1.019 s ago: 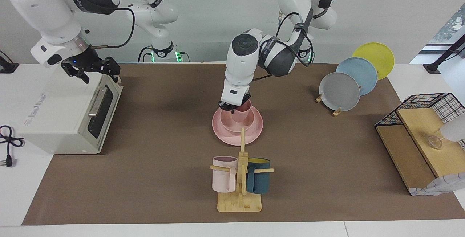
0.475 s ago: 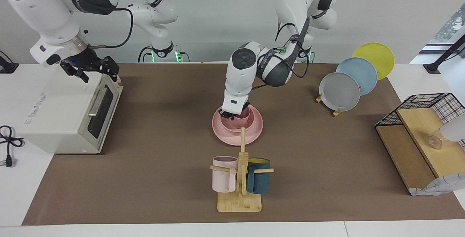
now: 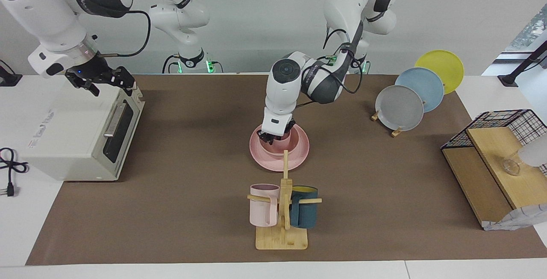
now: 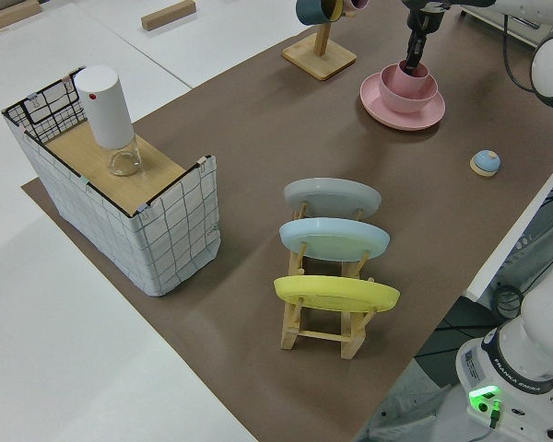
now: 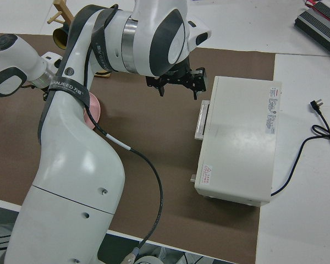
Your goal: Organize tableware
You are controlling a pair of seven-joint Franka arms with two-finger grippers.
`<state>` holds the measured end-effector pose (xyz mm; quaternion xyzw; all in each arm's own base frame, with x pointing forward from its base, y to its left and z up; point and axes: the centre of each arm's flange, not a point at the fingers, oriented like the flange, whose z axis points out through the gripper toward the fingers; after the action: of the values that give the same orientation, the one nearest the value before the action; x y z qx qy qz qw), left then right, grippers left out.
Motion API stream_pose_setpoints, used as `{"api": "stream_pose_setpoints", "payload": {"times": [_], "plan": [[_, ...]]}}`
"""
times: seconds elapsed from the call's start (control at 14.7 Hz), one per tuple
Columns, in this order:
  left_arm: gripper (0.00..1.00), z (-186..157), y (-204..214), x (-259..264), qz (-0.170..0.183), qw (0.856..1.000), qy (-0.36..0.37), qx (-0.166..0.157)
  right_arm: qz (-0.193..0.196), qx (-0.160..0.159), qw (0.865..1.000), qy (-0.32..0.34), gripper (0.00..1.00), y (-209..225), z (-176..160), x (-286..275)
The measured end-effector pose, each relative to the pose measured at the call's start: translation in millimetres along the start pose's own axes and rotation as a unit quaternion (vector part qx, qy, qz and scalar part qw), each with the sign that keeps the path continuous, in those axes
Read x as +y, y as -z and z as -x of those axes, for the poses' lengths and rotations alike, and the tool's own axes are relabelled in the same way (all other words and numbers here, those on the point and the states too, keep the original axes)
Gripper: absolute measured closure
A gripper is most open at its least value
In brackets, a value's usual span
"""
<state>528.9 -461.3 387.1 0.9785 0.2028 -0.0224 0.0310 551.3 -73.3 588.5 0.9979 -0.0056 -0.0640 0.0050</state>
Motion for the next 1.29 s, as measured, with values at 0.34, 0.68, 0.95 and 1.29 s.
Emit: {"api": "stream_pose_setpoints", "payload": {"times": [0.34, 0.68, 0.95, 1.29], "plan": [[0.0, -23.9, 78.4, -28.3, 0.01, 1.0, 0.013, 0.021, -0.001, -0.006, 1.0, 0.002, 0.0, 1.8, 3.8, -2.7], [0.0, -103.8, 197.7, -145.7, 0.008, 0.999, -0.023, 0.044, 0.0, 0.009, 1.0, 0.004, 0.0, 6.2, 2.0, -4.3], [0.0, -167.2, 245.8, -268.1, -0.018, 0.995, -0.097, 0.03, 0.0, 0.012, 1.0, 0.006, 0.0, 6.8, 1.4, -6.4], [0.0, -168.0, 242.1, -344.9, -0.036, 0.986, -0.165, 0.006, -0.017, 0.018, 1.0, 0.007, 0.0, 8.2, 0.5, -10.2]]}}
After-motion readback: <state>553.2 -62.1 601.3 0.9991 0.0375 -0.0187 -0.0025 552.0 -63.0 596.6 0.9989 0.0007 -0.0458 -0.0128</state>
